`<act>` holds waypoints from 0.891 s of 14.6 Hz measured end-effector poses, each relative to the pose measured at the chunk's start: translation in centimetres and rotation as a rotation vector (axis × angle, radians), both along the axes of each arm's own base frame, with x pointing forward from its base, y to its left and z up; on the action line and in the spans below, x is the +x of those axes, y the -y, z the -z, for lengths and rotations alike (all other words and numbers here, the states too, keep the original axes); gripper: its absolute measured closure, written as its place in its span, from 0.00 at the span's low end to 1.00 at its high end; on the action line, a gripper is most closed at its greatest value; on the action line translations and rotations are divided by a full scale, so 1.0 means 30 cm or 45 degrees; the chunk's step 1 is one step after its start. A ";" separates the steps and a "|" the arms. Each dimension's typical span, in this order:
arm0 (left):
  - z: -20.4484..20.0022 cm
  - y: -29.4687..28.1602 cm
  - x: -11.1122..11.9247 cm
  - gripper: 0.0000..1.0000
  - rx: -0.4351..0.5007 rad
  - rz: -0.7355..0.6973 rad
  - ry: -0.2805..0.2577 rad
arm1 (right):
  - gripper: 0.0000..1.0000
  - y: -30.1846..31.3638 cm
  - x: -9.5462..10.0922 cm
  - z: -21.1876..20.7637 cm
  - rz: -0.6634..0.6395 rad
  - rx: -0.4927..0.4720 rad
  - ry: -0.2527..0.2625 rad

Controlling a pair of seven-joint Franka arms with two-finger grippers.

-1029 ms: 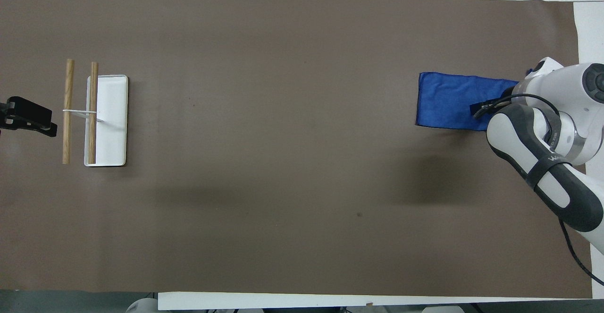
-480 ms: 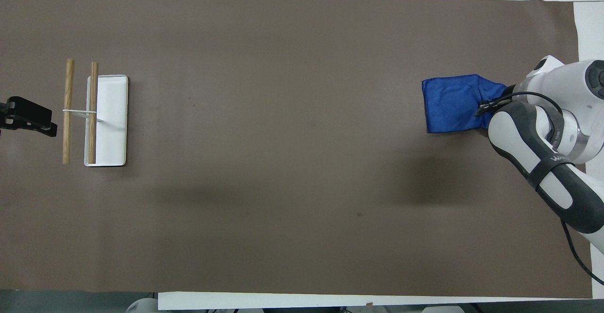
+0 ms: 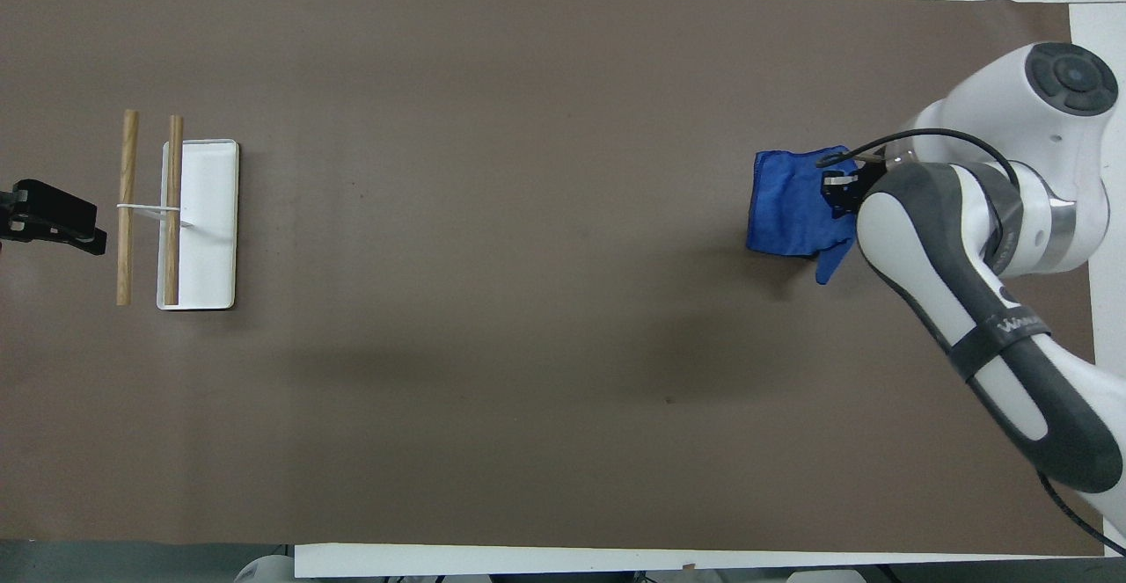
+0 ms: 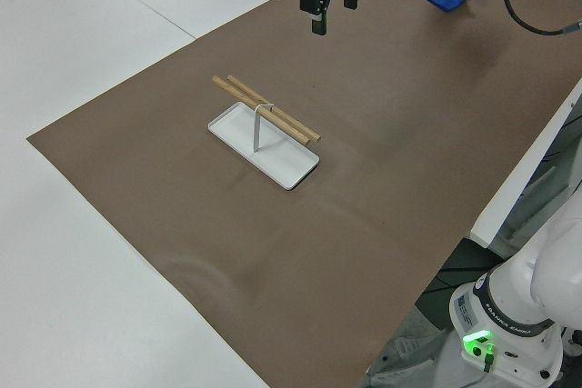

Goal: Right arm passes towel to left arm to hang
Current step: 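Lift the towel and carry it toward the left gripper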

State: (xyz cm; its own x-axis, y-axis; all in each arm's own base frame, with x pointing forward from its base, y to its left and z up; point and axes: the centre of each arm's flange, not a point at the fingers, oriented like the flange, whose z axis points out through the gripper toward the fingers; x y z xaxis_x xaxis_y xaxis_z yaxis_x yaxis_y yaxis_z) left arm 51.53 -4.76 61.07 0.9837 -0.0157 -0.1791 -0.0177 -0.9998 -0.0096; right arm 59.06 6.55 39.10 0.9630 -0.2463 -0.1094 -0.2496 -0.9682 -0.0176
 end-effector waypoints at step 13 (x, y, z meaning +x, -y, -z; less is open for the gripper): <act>-0.004 0.020 -0.005 0.00 0.016 -0.069 0.002 | 0.96 -1.082 -0.125 -0.296 0.914 0.773 0.071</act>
